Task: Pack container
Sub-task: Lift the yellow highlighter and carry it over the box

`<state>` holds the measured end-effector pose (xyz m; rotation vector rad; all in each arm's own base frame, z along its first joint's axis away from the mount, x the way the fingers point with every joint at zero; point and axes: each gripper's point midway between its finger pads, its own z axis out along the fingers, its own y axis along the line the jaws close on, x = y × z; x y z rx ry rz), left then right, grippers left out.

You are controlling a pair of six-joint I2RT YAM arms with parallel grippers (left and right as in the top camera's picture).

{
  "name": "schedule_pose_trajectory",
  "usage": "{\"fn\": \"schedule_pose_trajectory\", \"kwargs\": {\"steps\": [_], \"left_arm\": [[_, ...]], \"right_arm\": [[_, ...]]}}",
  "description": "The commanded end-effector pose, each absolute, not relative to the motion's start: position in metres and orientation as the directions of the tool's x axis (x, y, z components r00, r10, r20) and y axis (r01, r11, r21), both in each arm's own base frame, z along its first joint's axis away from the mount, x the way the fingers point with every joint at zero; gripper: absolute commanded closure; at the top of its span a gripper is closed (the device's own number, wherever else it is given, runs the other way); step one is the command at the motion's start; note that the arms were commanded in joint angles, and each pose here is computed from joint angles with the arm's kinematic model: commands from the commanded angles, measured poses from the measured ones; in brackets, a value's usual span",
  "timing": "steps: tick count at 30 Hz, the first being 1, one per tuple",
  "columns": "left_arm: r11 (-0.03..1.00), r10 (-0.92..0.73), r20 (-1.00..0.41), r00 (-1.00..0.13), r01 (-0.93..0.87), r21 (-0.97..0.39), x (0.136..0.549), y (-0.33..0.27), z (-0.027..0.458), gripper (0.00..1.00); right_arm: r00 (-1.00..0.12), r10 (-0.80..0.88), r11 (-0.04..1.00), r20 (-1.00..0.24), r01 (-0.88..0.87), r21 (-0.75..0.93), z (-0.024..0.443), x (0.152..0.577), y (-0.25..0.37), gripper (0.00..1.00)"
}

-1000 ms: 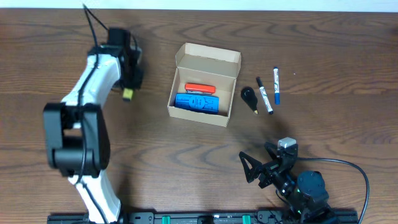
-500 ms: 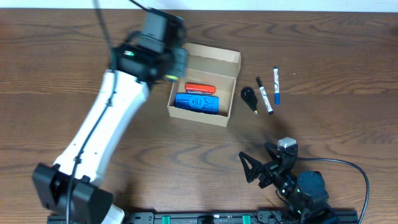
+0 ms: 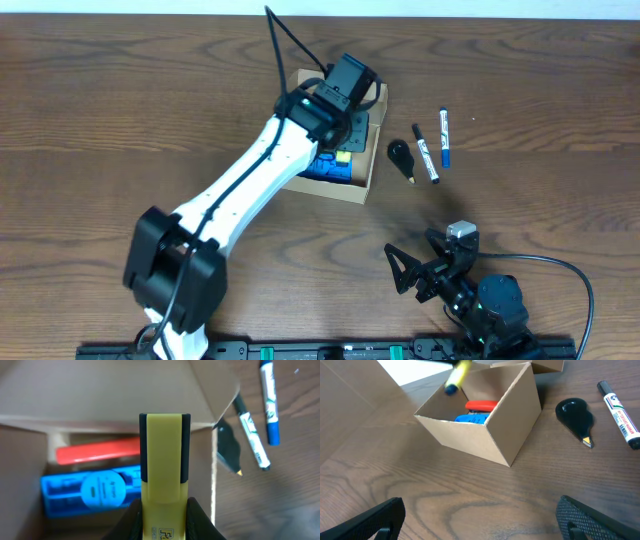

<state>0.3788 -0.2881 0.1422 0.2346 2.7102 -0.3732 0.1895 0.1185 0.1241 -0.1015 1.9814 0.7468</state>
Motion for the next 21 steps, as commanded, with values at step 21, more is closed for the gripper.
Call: {"fn": "schedule_pose_trajectory", "kwargs": {"steps": [21], "left_arm": [[0.960,0.176,-0.368,-0.913,0.242,-0.142,0.355,-0.310,0.114,0.94]], "right_arm": [[-0.522,0.243,0.813,-0.818,-0.351,0.465,0.122,0.191,0.116,0.01]]}}
